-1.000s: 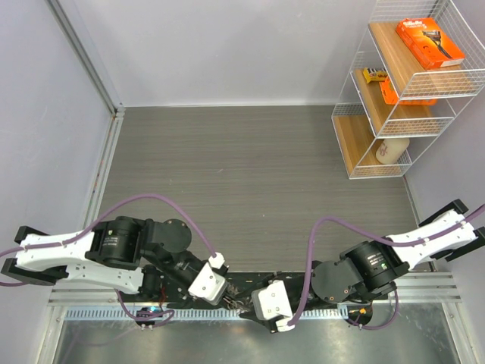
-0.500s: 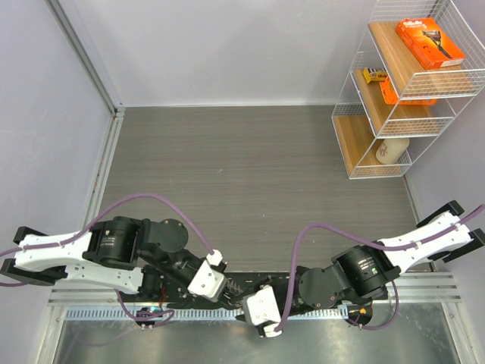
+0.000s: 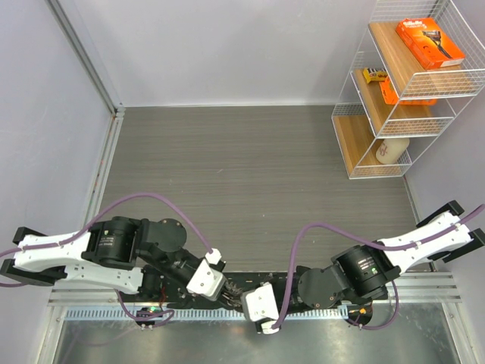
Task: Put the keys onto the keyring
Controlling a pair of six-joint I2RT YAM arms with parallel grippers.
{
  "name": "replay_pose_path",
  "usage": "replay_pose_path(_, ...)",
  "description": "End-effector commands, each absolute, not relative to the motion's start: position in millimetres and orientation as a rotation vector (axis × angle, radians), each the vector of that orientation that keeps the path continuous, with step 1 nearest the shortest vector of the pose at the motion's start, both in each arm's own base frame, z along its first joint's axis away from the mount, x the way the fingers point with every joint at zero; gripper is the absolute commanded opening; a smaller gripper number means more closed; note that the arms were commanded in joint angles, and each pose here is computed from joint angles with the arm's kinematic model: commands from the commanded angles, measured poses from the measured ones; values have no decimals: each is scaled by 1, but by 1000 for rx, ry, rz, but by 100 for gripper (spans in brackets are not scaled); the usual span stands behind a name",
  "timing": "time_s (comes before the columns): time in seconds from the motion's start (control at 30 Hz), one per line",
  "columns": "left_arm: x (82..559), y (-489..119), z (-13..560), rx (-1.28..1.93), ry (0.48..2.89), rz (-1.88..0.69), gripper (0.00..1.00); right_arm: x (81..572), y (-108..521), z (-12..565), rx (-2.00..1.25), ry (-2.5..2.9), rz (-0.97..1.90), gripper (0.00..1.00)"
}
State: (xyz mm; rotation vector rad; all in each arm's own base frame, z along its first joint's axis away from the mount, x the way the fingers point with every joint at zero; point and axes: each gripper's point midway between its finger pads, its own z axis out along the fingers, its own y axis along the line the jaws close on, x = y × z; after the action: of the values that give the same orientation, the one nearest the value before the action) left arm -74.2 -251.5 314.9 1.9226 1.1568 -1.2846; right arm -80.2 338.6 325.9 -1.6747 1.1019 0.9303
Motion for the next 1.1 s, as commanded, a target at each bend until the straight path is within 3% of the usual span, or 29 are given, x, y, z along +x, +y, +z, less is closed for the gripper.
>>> replay_pose_path(0.0, -85, -253, 353, 1842, 987, -1395, 0, -74, 332, 334, -1639, 1122, 930, 27)
replay_pose_path(0.37, -91, -253, 356, 1847, 954, -1438, 0, -74, 324, 353, -1568, 1062, 1013, 5)
replay_pose_path(1.07, -95, -251, 383, 1746, 737, -1473, 0, -64, 305, 422, -1273, 922, 1199, 5)
